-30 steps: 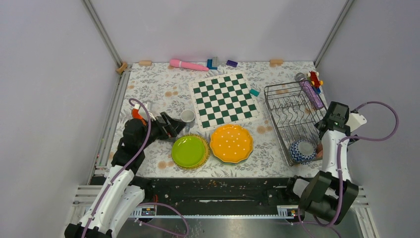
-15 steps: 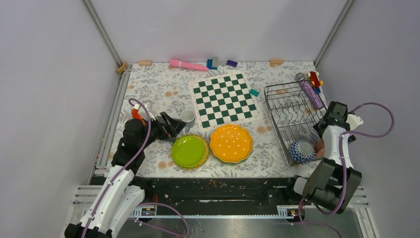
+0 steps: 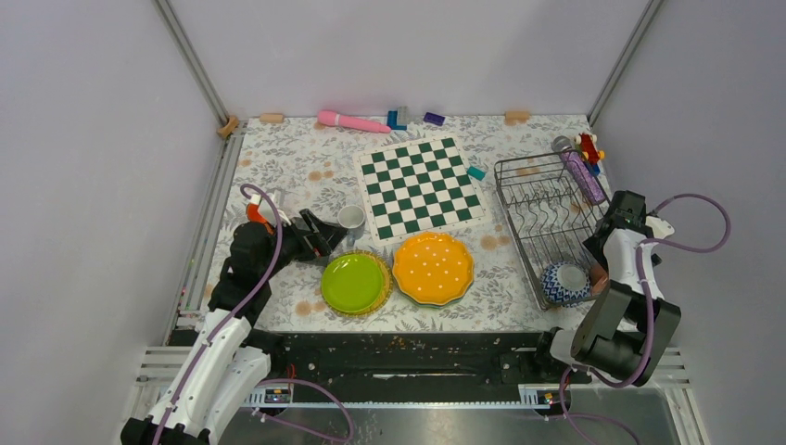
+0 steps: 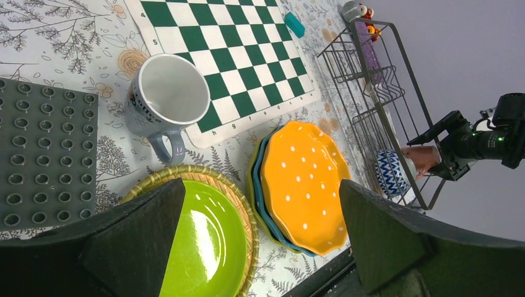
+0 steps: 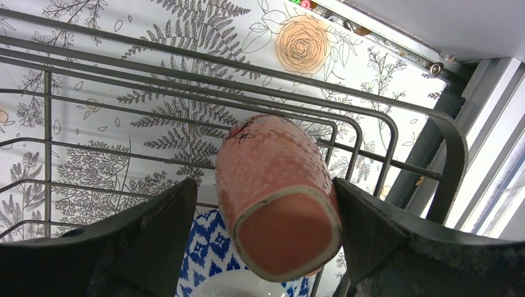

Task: Unload the mixed dishes from the dish rack
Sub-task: Pick up the cup from the dish rack.

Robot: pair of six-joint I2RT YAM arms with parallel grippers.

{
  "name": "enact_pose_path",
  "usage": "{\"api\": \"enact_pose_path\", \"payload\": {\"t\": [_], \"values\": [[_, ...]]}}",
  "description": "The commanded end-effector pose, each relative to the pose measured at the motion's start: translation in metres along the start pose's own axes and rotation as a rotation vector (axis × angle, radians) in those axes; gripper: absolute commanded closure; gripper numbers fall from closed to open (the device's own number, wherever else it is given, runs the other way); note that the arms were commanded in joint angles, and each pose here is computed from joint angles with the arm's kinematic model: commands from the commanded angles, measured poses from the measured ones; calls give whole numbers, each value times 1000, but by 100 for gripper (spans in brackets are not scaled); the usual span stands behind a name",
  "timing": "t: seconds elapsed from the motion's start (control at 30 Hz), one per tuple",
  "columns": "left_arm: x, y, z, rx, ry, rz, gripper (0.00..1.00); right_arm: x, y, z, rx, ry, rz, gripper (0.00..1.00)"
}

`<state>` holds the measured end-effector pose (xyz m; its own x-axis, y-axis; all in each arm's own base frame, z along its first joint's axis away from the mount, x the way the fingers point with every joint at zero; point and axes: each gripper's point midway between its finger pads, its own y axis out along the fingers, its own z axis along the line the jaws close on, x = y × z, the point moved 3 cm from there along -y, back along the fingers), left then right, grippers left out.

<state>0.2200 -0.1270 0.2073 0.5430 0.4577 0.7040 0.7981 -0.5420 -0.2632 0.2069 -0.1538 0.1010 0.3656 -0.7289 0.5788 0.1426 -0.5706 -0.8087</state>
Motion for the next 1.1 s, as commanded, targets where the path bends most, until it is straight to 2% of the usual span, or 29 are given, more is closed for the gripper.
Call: {"api": "enact_pose_path", "payload": {"t": [0.0, 0.2, 0.43, 0.73, 0.87, 1.07], "values": [[9, 1, 0, 11, 23, -44, 1, 12, -5, -1, -21, 6, -20, 15], [10, 0, 0, 17, 24, -49, 1, 17, -10, -3, -13, 13, -42, 32], [9, 2, 3, 31, 18, -45, 1, 22, -18, -4, 9, 31, -71, 66], [10, 2, 5, 46, 19, -46, 1, 37, -43, 2, 121, 59, -132, 88], [10, 2, 5, 45, 19, -45, 1, 47, -59, 4, 182, 79, -179, 91], [8, 3, 3, 33, 19, -33, 1, 56, -97, 29, 466, 119, -241, 98]]}}
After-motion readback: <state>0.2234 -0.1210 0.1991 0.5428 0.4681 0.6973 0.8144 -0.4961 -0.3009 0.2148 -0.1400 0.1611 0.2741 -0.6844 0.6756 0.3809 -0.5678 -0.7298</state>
